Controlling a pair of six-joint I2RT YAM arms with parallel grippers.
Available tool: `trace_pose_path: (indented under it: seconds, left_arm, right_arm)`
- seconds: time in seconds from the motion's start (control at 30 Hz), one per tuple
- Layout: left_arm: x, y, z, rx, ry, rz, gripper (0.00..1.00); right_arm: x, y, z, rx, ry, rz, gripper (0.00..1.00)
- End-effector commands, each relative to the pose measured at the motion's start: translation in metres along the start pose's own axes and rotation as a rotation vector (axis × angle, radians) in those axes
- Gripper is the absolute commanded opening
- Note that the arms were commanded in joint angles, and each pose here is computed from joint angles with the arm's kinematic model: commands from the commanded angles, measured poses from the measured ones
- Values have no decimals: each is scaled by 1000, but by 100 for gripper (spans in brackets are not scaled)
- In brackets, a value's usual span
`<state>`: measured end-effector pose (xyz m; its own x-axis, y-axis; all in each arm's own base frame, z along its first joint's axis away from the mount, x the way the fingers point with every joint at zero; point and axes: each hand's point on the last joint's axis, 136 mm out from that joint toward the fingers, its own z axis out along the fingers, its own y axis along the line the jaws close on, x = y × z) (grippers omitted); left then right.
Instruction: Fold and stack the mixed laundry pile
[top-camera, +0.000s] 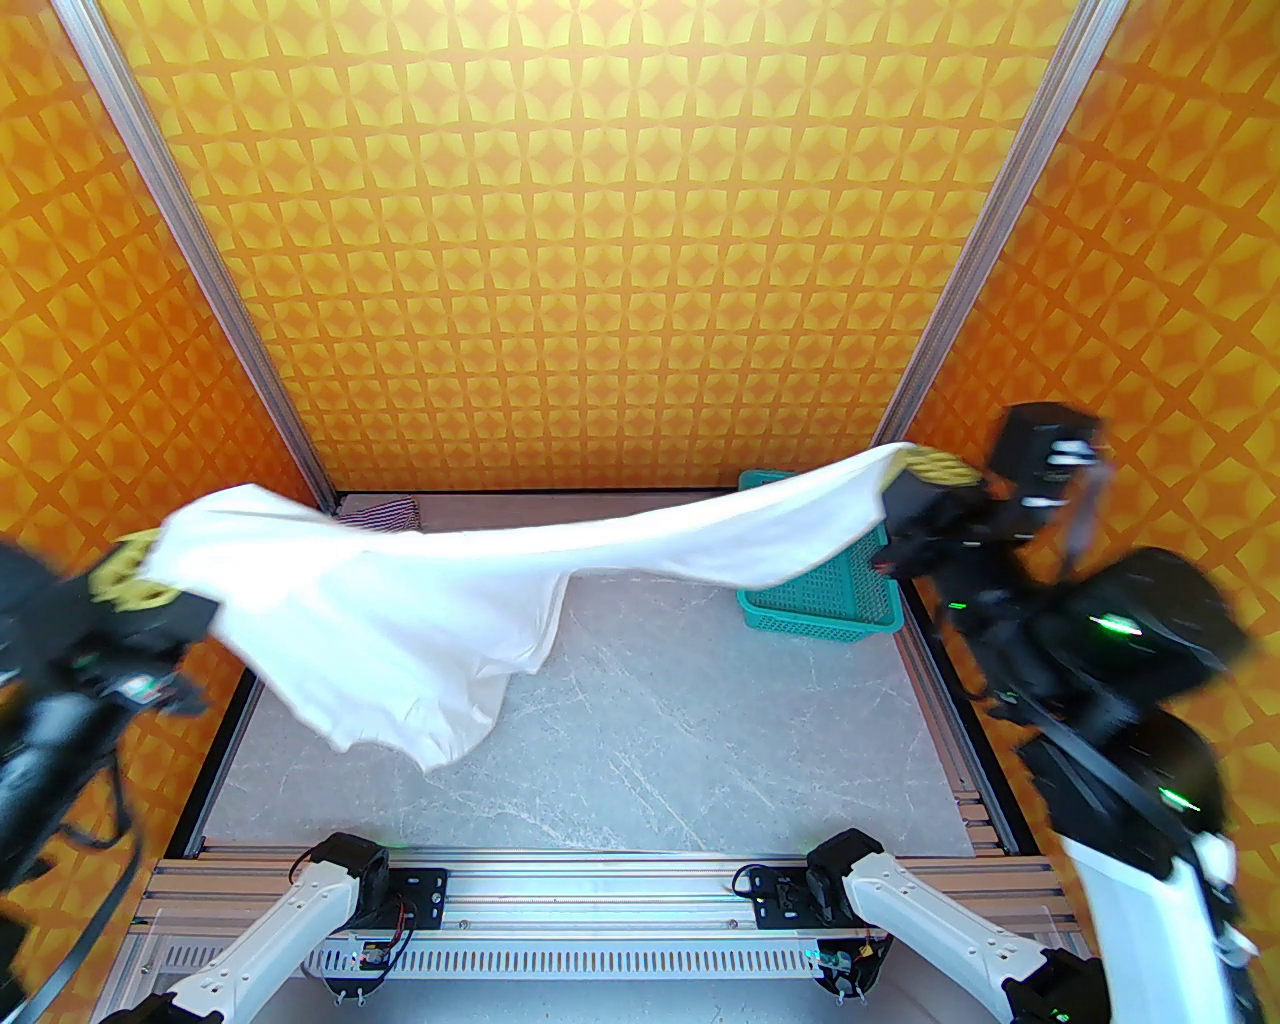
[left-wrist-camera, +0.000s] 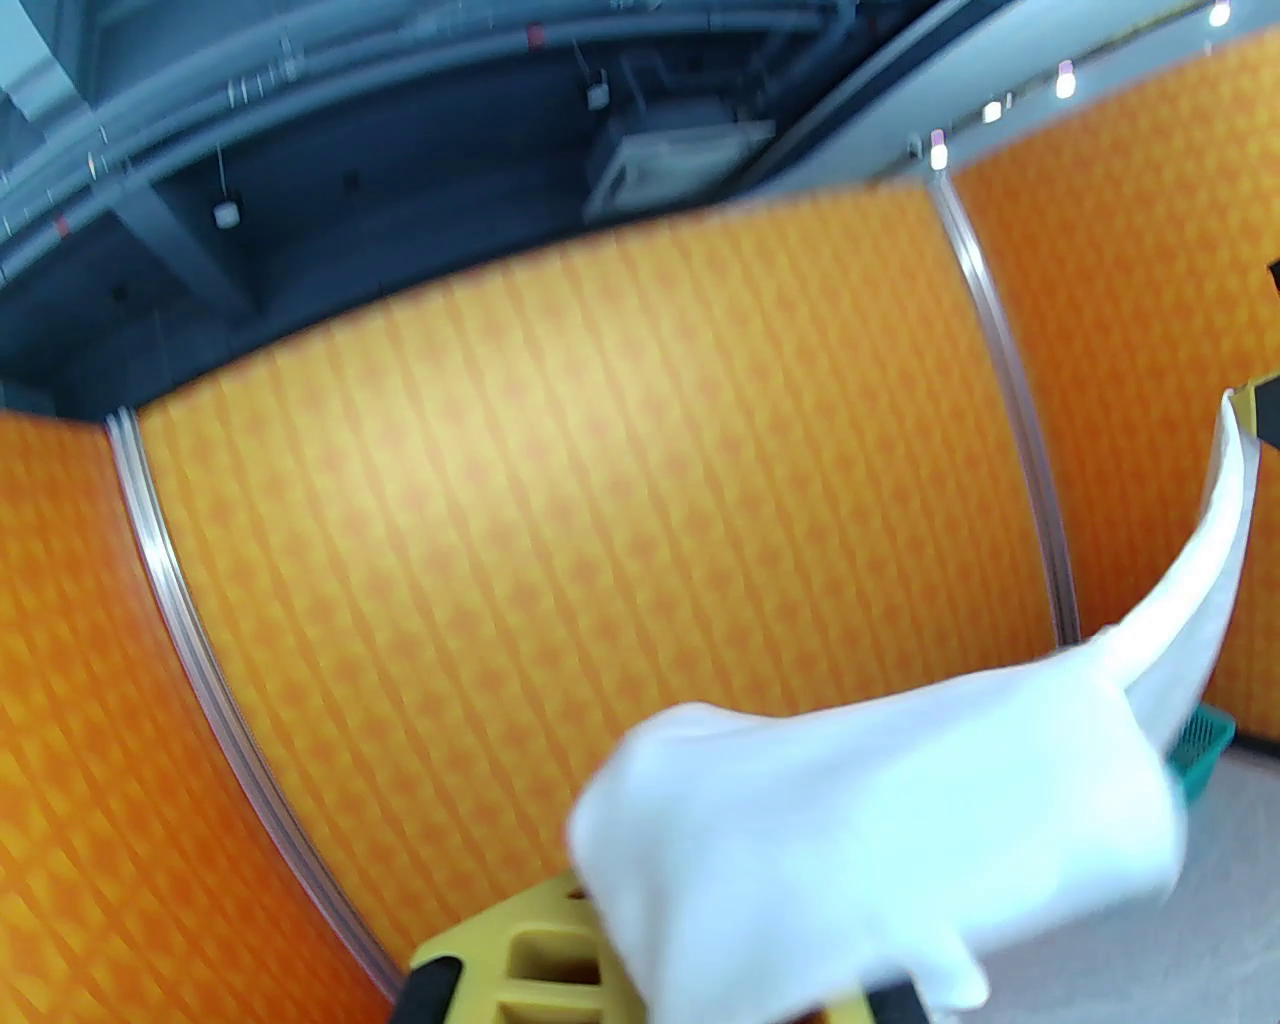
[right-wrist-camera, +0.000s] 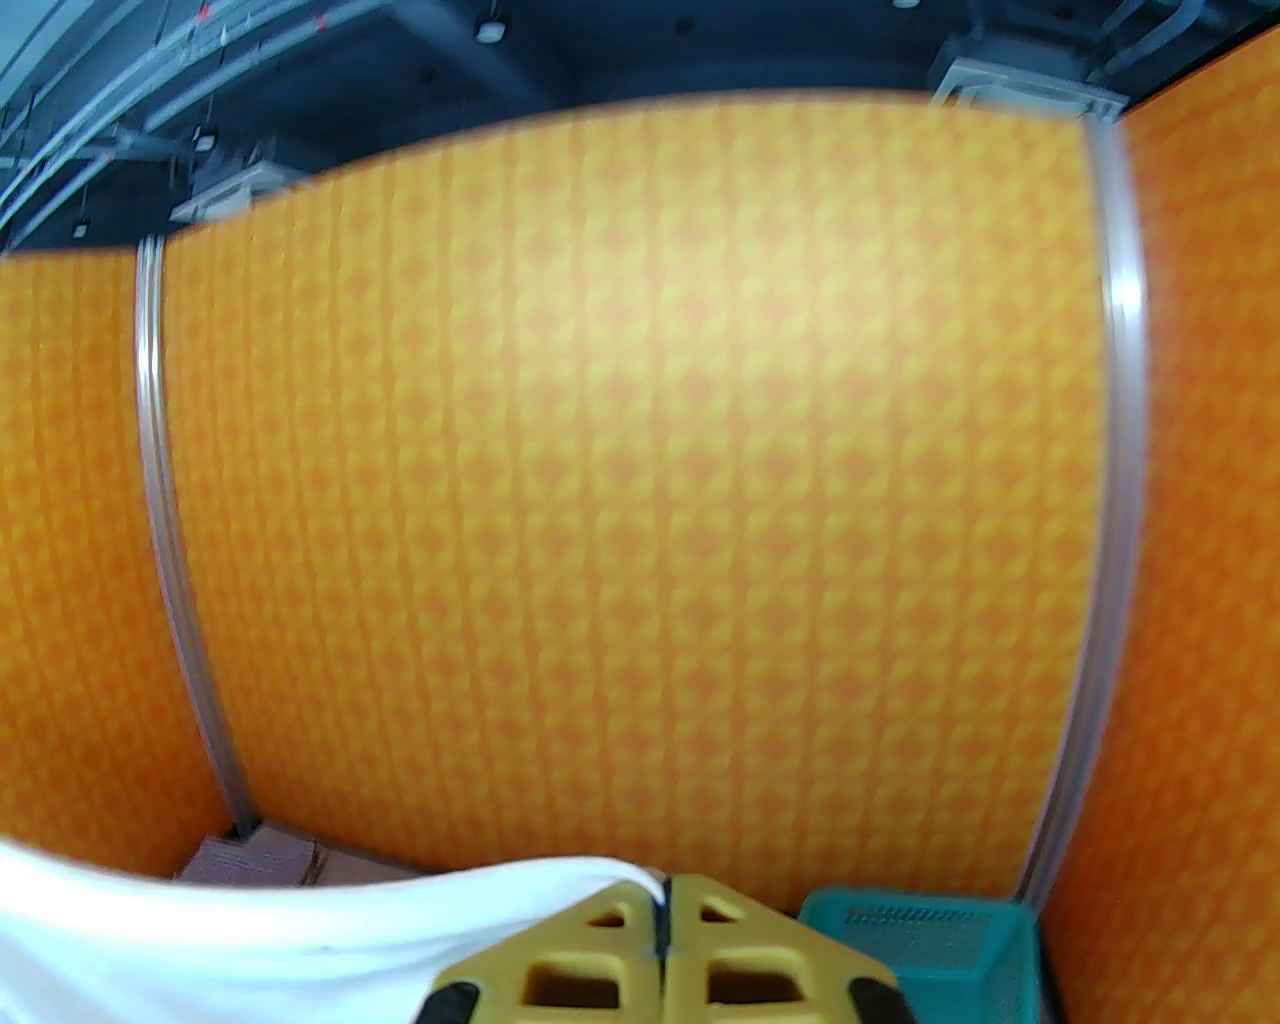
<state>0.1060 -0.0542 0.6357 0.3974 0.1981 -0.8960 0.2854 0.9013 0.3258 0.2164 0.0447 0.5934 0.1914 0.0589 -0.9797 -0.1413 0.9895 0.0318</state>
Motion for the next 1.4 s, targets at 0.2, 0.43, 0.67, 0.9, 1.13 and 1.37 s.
trace_pose_path:
  seconds: [0.2, 0.43, 0.67, 0.9, 1.13, 1.37]
  left_arm:
    - [110, 20, 155, -59, 409, -134, 0]
    - [328, 22, 275, -31, 711, -226, 1]
    - [543, 26, 319, -81, 958, -334, 39]
    - [574, 18, 284, -131, 1088, -399, 61]
    - [564, -60, 203, -68, 1181, -575, 55]
    - [626, -116, 163, -2, 1304, -673, 48]
  right_arm:
    - [72, 9, 79, 82, 305, -88, 0]
    - [247, 34, 209, 1, 586, -59, 0]
    - [429, 30, 301, -20, 794, -55, 44]
    - [468, 34, 278, -23, 946, -25, 64]
    - [513, 98, 161, -108, 1138, 51, 64]
    - [579, 97, 110, -44, 1292, 65, 59]
